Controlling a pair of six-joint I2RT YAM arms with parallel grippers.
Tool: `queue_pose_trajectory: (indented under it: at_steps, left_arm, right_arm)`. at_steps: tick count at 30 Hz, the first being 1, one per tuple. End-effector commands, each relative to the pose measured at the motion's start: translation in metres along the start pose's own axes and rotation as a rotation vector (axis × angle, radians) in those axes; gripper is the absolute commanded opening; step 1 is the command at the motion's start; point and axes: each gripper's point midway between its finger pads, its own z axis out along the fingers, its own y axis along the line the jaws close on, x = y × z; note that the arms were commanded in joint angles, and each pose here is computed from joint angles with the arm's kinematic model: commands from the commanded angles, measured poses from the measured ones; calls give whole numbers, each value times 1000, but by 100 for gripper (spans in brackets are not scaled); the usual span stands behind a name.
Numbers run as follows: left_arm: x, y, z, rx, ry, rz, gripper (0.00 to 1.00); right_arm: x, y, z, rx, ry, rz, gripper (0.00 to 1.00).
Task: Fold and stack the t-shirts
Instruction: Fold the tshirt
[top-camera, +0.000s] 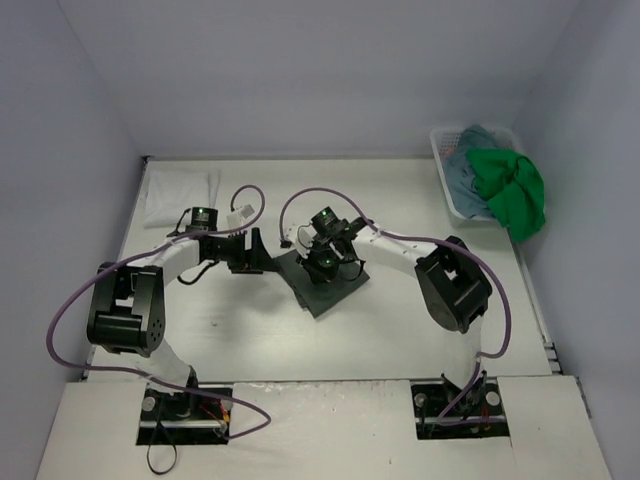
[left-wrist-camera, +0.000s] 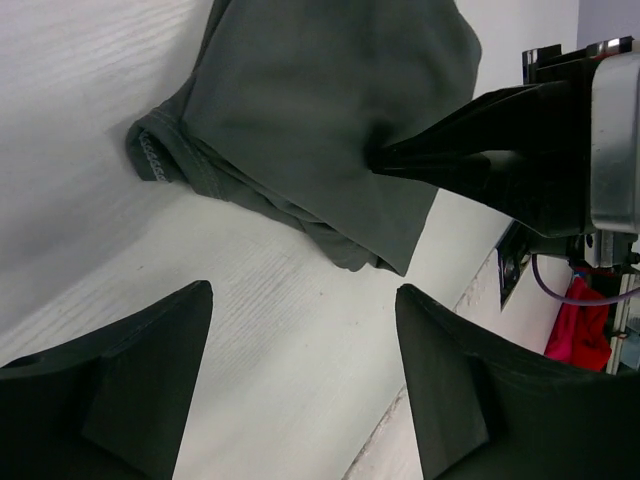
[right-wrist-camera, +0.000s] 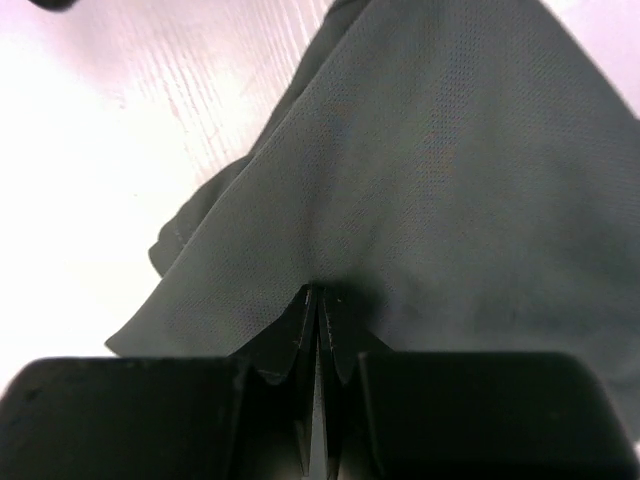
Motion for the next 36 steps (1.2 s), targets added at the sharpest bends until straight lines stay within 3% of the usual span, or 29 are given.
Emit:
queue_pose_trajectory:
  at_steps: [1,10,20,36]
  left_arm:
    - [-17,1,3,7,-44,12,68]
    - [-14,9,10,5,-37,-27,69]
    - [-34,23,28,19,-26,-85,70]
    - [-91,49,86,-68,-91,-103,76]
  right_arm:
    - [-20,-13,-4,46,-46,-34,0]
    - [-19,-33,7,96,-42,-2,0]
    - [-39,-93,2,184,-121,100,0]
    - [-51,-91,-10,163,-161,99,0]
